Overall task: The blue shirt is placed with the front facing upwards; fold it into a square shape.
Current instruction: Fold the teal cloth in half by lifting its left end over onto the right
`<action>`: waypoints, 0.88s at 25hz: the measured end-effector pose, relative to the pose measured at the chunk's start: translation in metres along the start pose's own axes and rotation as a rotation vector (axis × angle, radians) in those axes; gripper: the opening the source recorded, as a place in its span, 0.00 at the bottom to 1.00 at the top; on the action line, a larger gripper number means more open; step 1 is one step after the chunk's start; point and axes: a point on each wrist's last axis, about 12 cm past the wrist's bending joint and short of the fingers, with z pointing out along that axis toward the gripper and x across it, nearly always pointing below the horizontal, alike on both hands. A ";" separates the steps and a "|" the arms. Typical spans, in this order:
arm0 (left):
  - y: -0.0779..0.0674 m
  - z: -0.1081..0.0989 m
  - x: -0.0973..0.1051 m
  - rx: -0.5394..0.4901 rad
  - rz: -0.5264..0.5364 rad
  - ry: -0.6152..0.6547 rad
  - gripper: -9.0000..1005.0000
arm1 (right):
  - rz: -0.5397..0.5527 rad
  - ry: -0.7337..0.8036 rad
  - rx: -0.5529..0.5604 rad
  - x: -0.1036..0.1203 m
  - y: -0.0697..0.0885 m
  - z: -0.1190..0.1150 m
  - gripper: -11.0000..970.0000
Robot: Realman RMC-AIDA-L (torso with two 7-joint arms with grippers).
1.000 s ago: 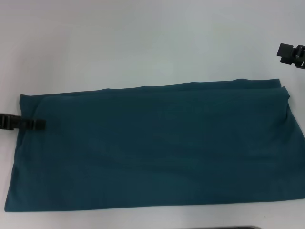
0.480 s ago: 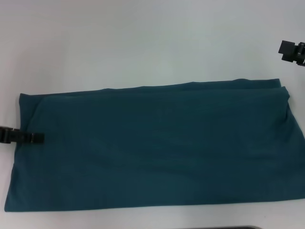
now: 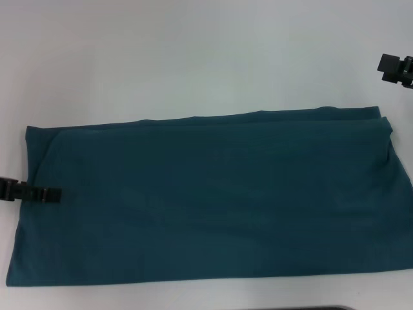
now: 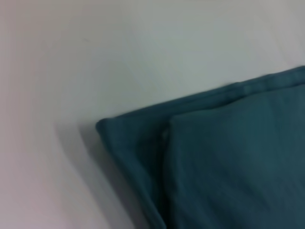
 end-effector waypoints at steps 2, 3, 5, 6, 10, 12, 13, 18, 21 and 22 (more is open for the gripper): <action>-0.001 -0.001 -0.001 0.006 0.003 0.006 0.87 | 0.001 0.000 0.000 0.000 0.000 0.000 0.88; -0.001 -0.001 -0.001 0.008 0.004 0.011 0.87 | 0.002 0.000 0.000 0.000 0.000 0.000 0.88; -0.002 -0.002 -0.003 0.014 0.010 0.015 0.87 | 0.003 0.000 0.000 -0.001 0.000 0.000 0.88; -0.003 -0.002 -0.004 0.017 0.012 0.016 0.87 | 0.004 0.000 0.001 -0.001 0.000 0.000 0.88; -0.005 -0.004 -0.008 0.026 0.023 0.015 0.87 | 0.005 0.000 0.001 -0.001 0.000 0.000 0.88; -0.005 -0.004 -0.010 0.023 0.023 0.012 0.87 | 0.004 0.000 0.002 -0.001 0.000 -0.001 0.88; -0.005 -0.005 -0.011 0.023 0.022 0.011 0.87 | 0.004 0.000 0.002 -0.002 0.000 -0.001 0.88; -0.005 -0.005 -0.012 0.020 0.022 0.009 0.87 | 0.002 0.000 0.004 -0.002 0.000 -0.002 0.88; -0.005 -0.005 -0.013 0.017 0.023 0.006 0.87 | 0.002 0.000 0.004 -0.003 0.000 -0.002 0.88; -0.005 -0.005 -0.013 0.016 0.023 0.006 0.87 | 0.002 0.000 0.004 -0.003 0.000 -0.002 0.88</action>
